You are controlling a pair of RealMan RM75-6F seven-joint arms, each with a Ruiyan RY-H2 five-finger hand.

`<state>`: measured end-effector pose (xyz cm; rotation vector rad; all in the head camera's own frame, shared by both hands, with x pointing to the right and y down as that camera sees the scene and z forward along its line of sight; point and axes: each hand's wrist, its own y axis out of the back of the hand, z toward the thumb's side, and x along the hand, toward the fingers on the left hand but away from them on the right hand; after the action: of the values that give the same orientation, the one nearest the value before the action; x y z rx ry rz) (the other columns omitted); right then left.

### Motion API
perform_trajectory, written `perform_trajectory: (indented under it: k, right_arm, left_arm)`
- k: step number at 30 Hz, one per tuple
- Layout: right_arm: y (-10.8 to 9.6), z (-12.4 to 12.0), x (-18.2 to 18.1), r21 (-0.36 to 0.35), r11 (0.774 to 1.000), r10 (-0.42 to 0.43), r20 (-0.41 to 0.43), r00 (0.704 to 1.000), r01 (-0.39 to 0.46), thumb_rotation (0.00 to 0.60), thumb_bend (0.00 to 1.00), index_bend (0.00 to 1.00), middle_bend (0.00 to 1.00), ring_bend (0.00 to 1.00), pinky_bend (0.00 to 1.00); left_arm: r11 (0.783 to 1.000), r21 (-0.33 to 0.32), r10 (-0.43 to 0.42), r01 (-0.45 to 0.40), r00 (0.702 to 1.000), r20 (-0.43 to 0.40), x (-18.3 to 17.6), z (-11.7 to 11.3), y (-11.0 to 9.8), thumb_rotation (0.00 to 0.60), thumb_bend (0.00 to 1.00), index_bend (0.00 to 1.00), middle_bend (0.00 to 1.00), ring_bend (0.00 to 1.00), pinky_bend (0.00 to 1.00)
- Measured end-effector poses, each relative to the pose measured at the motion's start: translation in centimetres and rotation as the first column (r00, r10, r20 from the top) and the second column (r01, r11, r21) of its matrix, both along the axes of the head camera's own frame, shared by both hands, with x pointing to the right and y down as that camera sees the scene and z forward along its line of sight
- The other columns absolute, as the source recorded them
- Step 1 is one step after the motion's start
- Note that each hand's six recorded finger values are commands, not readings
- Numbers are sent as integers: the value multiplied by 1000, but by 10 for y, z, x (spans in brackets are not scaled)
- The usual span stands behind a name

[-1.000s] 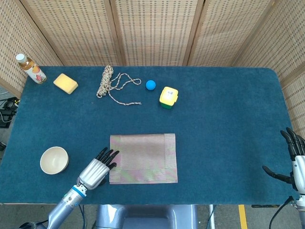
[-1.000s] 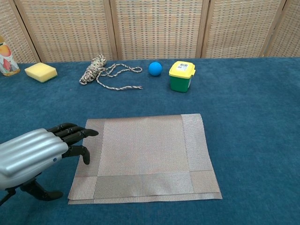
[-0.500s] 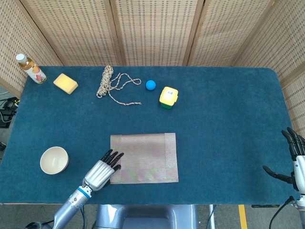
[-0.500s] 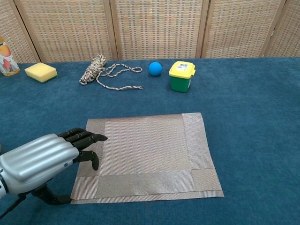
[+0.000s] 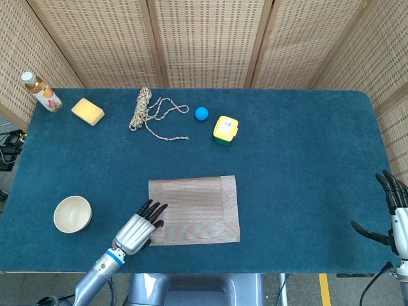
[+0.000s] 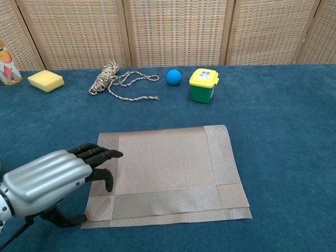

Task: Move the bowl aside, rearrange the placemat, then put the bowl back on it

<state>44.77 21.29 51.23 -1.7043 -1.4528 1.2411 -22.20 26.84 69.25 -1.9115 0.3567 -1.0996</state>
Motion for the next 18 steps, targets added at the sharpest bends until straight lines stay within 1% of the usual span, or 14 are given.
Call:
perform_trajectory:
  k: [7, 11, 16, 18]
  right_arm:
    - [0, 1, -1, -4, 1000, -2, 0, 1000, 2, 600, 132, 0, 0, 0, 0]
    - [0, 1, -1, -6, 1000, -3, -1, 1000, 3, 600, 131, 0, 0, 0, 0]
    - [0, 1, -1, -8, 1000, -3, 0, 1000, 3, 600, 132, 0, 0, 0, 0]
    - [0, 1, -1, -8, 1000, -2, 1, 1000, 2, 600, 132, 0, 0, 0, 0]
  left_arm:
    - [1000, 10, 3, -3, 1000, 14, 4, 6, -3, 600, 280, 355, 0, 0, 0]
    - [1000, 8, 9, -9, 1000, 12, 8, 8, -2, 600, 353, 356, 0, 0, 0]
    - [1000, 9, 14, -14, 1000, 3, 14, 8, -2, 600, 387, 360, 0, 0, 0]
    - [1000, 9, 13, -13, 1000, 0, 14, 8, -2, 600, 421, 363, 0, 0, 0]
